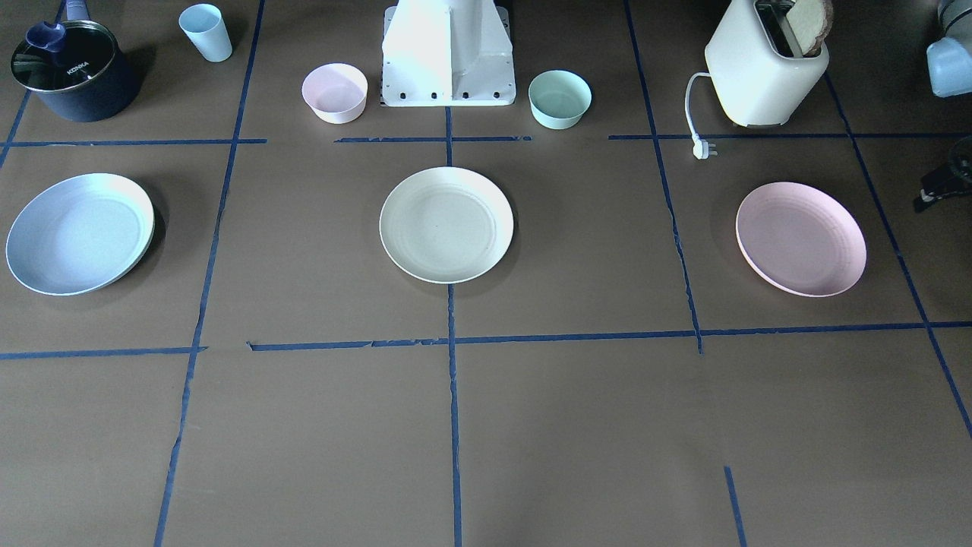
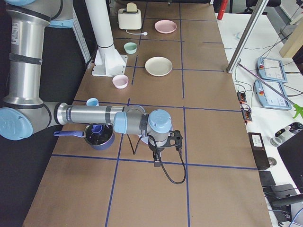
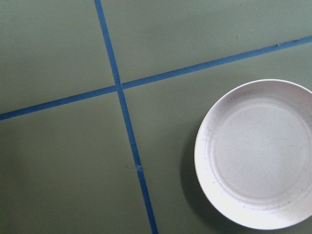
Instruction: Stack three plates with pink and blue
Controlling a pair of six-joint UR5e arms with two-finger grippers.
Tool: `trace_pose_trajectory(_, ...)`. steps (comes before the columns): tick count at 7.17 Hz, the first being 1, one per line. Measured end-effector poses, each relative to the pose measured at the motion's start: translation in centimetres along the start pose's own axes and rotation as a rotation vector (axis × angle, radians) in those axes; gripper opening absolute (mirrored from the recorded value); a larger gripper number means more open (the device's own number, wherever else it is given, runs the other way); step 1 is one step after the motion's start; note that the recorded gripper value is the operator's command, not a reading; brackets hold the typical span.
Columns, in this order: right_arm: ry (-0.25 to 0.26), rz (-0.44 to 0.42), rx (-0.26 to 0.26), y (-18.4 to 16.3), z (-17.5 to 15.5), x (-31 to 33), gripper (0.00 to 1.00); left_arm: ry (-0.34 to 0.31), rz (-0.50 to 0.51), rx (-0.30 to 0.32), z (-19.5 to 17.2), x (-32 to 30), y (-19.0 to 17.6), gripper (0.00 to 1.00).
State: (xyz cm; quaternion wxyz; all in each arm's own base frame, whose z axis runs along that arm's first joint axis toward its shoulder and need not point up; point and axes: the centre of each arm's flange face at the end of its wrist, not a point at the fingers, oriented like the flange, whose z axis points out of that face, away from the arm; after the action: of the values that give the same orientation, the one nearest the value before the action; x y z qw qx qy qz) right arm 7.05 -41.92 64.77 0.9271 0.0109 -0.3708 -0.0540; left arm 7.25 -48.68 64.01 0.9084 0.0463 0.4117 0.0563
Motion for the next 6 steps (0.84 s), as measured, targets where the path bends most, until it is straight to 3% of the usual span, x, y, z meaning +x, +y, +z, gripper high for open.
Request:
trace_pose_trajectory(2,0.0,-0.001,-0.001,0.0,0.0,0.0,1.0,0.055,-0.072,0.016,6.9,0.7,1.3,1.0)
trace_pose_trajectory(3,0.0,-0.002,-0.001,0.0,0.1,0.0,1.0,0.066,-0.081,0.005,8.4,0.9,1.8,0.41)
trace_pose_trajectory(4,0.001,-0.003,-0.001,0.0,0.1,0.0,1.0,0.072,-0.087,-0.003,9.0,1.1,2.1,0.1)
trace_pose_trajectory(6,0.001,-0.003,-0.002,0.0,0.1,0.0,1.0,0.077,-0.102,-0.011,9.3,1.1,2.5,0.0)
